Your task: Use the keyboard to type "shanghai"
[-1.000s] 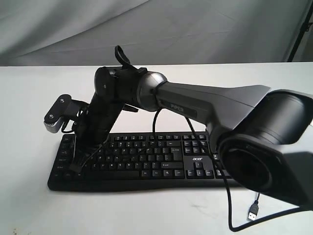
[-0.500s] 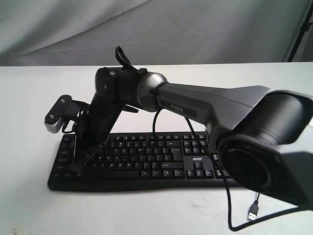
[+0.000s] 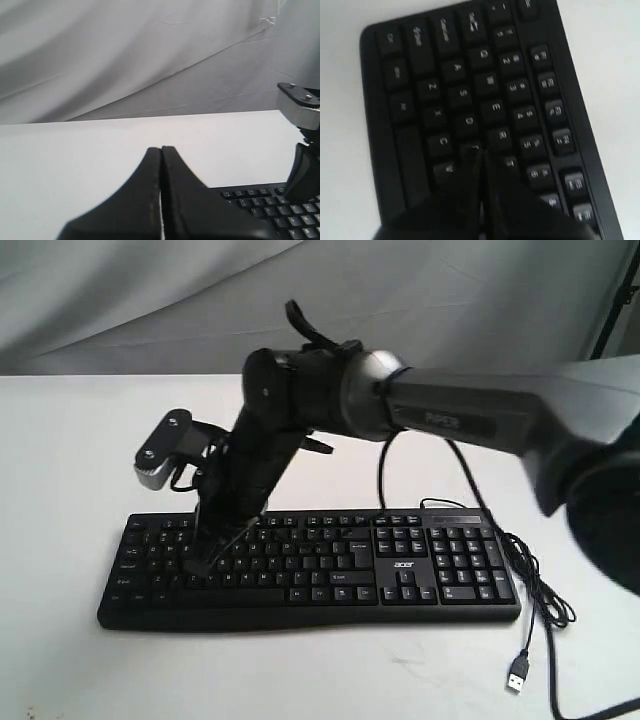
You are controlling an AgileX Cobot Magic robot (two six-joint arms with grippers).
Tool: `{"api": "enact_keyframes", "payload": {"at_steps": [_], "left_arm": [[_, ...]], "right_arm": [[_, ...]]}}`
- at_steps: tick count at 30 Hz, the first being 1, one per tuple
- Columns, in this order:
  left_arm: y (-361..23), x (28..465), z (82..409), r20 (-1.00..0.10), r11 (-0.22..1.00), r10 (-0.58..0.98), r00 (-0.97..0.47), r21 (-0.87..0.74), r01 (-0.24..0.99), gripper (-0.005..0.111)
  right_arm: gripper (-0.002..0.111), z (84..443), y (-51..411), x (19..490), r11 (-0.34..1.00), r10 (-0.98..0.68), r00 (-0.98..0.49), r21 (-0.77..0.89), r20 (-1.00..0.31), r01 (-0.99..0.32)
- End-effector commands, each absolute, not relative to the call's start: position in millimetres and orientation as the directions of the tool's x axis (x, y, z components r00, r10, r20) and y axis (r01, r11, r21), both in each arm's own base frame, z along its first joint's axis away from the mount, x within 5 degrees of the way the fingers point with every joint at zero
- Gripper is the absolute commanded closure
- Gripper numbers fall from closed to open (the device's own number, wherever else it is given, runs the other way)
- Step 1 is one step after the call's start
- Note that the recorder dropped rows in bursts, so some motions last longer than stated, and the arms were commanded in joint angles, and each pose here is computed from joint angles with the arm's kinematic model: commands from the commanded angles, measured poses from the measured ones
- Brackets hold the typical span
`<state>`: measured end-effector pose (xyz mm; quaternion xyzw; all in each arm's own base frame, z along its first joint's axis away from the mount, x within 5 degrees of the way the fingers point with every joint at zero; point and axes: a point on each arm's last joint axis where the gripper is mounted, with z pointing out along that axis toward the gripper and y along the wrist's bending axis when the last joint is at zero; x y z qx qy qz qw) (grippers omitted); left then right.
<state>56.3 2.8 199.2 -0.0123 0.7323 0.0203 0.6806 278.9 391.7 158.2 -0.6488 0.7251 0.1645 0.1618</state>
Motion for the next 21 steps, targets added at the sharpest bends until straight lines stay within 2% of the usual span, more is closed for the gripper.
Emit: {"api": "enact_keyframes", "payload": {"at_steps": [1, 11, 21], "left_arm": [[2, 56, 199, -0.998, 0.999, 0.008, -0.066, 0.010, -0.039, 0.107], [2, 56, 199, -0.998, 0.999, 0.008, -0.066, 0.010, -0.039, 0.107], [2, 56, 199, -0.998, 0.999, 0.008, -0.066, 0.010, -0.039, 0.107]], "right_arm": [[0.108, 161, 363, 274, 0.185, -0.844, -0.171, 0.025, -0.508, -0.983], [0.108, 148, 354, 272, 0.224, -0.809, -0.201, 0.026, -0.553, -0.974], [0.108, 128, 355, 273, 0.231, -0.818, -0.223, 0.052, -0.530, -0.971]]}}
